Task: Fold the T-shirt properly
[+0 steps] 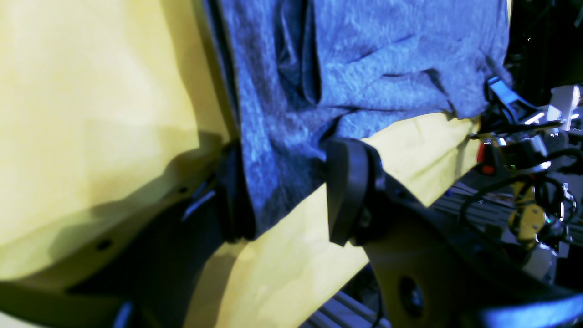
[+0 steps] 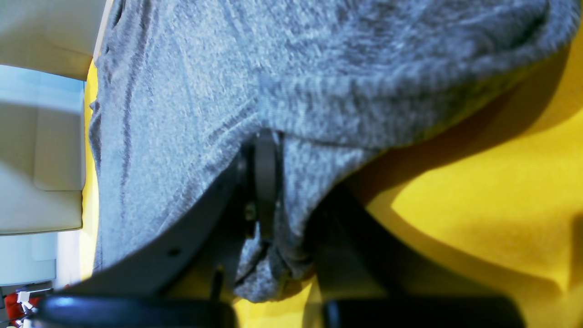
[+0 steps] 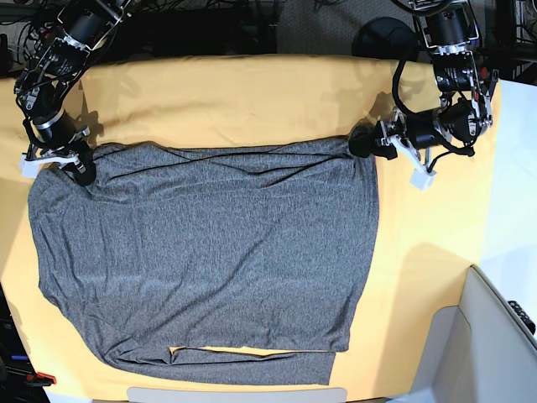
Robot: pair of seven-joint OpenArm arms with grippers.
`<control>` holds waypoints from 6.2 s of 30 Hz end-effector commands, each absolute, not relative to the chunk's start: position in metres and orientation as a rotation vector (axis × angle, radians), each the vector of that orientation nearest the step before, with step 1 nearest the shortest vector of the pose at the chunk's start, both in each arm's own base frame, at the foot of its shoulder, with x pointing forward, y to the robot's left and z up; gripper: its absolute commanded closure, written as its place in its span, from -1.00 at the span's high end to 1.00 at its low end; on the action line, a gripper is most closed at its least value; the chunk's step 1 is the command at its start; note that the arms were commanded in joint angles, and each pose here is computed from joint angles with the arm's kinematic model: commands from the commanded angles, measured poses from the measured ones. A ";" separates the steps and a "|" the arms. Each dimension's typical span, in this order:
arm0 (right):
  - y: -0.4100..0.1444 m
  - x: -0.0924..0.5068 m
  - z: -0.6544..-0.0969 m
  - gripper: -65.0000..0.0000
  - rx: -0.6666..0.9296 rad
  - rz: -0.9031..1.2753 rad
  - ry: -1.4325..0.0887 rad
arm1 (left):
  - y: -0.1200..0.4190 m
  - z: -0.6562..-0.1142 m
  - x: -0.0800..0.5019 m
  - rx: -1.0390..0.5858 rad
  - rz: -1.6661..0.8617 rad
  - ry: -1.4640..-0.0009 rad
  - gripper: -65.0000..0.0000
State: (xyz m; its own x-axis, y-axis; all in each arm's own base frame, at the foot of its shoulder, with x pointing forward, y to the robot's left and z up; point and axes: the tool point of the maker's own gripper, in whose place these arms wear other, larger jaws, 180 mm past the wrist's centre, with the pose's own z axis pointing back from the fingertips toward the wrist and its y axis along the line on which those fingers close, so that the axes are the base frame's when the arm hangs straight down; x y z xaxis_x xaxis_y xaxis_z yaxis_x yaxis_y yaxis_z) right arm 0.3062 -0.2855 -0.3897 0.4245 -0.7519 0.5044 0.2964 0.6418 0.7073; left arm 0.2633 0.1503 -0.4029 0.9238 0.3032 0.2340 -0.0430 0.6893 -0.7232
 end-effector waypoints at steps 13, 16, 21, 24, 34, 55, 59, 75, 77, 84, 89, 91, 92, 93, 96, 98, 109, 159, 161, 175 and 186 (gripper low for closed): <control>-0.266 0.295 -0.405 -1.00 0.632 -0.718 -0.823 | 0.157 -0.400 0.266 -0.773 0.192 -0.351 -0.75; -0.266 0.289 -0.409 -1.00 0.614 -0.713 -0.809 | 0.158 -0.400 0.266 -0.771 0.191 -0.351 -1.00; -0.273 0.276 -0.412 -1.00 0.533 -0.674 -0.789 | 0.168 -0.403 0.257 -0.745 0.192 -0.336 -0.98; -0.278 0.270 -0.405 -1.00 0.481 -0.639 -0.798 | 0.172 -0.402 0.258 -0.739 0.192 -0.345 -0.98; -0.315 0.224 -0.404 -1.00 0.333 -0.578 -0.745 | 0.187 -0.399 0.219 -0.649 0.128 -0.324 -0.98; -0.325 0.146 -0.392 -1.00 0.171 -0.450 -0.634 | 0.205 -0.393 0.150 -0.551 0.133 -0.288 -0.98; -0.333 0.127 -0.395 -1.00 0.146 -0.468 -0.603 | 0.202 -0.393 0.138 -0.548 0.127 -0.268 -0.98; -0.321 0.188 -0.348 -1.00 0.155 -0.374 -0.792 | 0.191 -0.372 0.173 -0.627 0.101 -0.365 -0.98; -0.316 0.206 -0.342 -1.00 0.173 -0.360 -0.825 | 0.191 -0.367 0.185 -0.625 0.092 -0.394 -0.98; -0.293 0.262 -0.343 -1.00 0.289 -0.341 -0.874 | 0.185 -0.344 0.233 -0.648 0.041 -0.503 -0.98; -0.275 0.294 -0.365 -1.00 0.391 -0.367 -0.833 | 0.184 -0.361 0.248 -0.691 0.089 -0.455 -0.98; -0.274 0.301 -0.375 -1.00 0.421 -0.401 -0.812 | 0.184 -0.369 0.251 -0.707 0.111 -0.431 -0.98; -0.274 0.302 -0.378 -1.00 0.429 -0.410 -0.806 | 0.185 -0.372 0.253 -0.712 0.119 -0.425 -0.98; -0.274 0.303 -0.380 -1.00 0.435 -0.419 -0.800 | 0.185 -0.372 0.256 -0.716 0.124 -0.424 -0.98; -0.275 0.305 -0.382 -1.00 0.438 -0.426 -0.797 | 0.188 -0.370 0.264 -0.720 0.131 -0.435 -0.98; -0.276 0.305 -0.381 -1.00 0.434 -0.423 -0.798 | 0.193 -0.367 0.266 -0.708 0.128 -0.443 -0.98; -0.290 0.300 -0.379 -1.00 0.397 -0.408 -0.791 | 0.206 -0.362 0.271 -0.670 0.109 -0.450 -0.98; -0.385 0.264 -0.348 0.17 -0.214 -0.077 -0.523 | 0.215 -0.379 0.243 -0.631 0.114 -0.370 -0.21; -0.383 0.255 -0.355 0.17 -0.209 -0.075 -0.499 | 0.215 -0.379 0.243 -0.631 0.114 -0.370 -0.21; -0.417 0.185 -0.340 0.17 -0.288 -0.275 -0.531 | 0.215 -0.383 0.235 -0.629 0.117 -0.351 -0.27; -0.413 0.132 -0.386 0.17 0.108 -0.669 -0.620 | 0.211 -0.385 0.234 -0.630 0.099 -0.340 -0.27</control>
State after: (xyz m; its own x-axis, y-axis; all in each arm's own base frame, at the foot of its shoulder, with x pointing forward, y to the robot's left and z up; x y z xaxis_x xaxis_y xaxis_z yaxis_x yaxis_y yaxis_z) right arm 0.1307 -0.4068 -0.3928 0.6059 -0.6277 0.4888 0.5559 0.7736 0.3042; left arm 0.2285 0.2096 -0.3940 0.9441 0.2064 0.2573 -0.0138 0.8041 -0.5943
